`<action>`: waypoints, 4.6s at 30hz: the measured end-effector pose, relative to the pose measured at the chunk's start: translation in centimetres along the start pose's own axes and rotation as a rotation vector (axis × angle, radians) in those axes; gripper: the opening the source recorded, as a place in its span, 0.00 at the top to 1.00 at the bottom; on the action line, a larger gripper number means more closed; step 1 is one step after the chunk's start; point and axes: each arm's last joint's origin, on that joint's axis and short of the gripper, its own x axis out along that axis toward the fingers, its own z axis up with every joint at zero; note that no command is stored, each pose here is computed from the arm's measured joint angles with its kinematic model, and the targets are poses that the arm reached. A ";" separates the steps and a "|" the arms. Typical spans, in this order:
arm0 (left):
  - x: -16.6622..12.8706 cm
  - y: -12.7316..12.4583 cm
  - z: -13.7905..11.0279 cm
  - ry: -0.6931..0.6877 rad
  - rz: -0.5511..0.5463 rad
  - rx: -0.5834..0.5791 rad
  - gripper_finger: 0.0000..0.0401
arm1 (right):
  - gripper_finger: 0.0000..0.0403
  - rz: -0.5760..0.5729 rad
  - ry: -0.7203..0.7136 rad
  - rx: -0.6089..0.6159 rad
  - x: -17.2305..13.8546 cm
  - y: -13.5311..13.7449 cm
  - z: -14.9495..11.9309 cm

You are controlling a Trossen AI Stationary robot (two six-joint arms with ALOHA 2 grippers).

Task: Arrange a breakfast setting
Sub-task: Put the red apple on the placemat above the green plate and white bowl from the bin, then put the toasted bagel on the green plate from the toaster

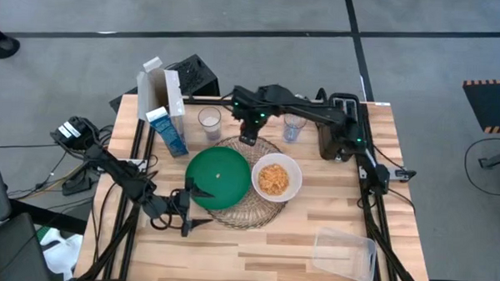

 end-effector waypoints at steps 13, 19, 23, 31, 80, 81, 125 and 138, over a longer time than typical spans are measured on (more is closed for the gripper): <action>0.1 0.1 -0.8 0.093 -0.061 -0.009 0.08 | 0.24 0.146 0.281 0.061 9.1 -1.1 -1.1; 0.1 0.2 -0.7 0.082 -0.034 0.009 0.08 | 0.24 0.161 0.352 0.036 11.7 -0.2 -1.7; 0.1 0.2 -0.7 0.083 -0.033 0.010 0.08 | 0.24 0.165 0.359 0.021 11.6 0.0 -1.7; 0.1 0.2 -0.7 0.082 -0.032 0.010 0.08 | 0.17 0.163 0.336 0.021 11.6 0.0 -1.5; 0.1 0.3 -0.7 0.081 -0.012 -0.022 0.08 | 0.14 -0.047 0.082 0.298 -13.2 -3.9 -12.7; 0.1 0.3 -0.7 0.079 -0.007 -0.022 0.08 | 0.14 -0.057 0.073 0.332 -13.4 -4.4 -13.8; 0.5 1.0 -0.6 0.078 0.027 -0.031 0.08 | 0.29 -0.285 0.307 0.930 -9.7 -14.6 -23.3; 0.5 1.0 -0.6 0.080 0.028 -0.032 0.08 | 0.48 -0.286 0.298 0.928 -9.7 -14.7 -23.3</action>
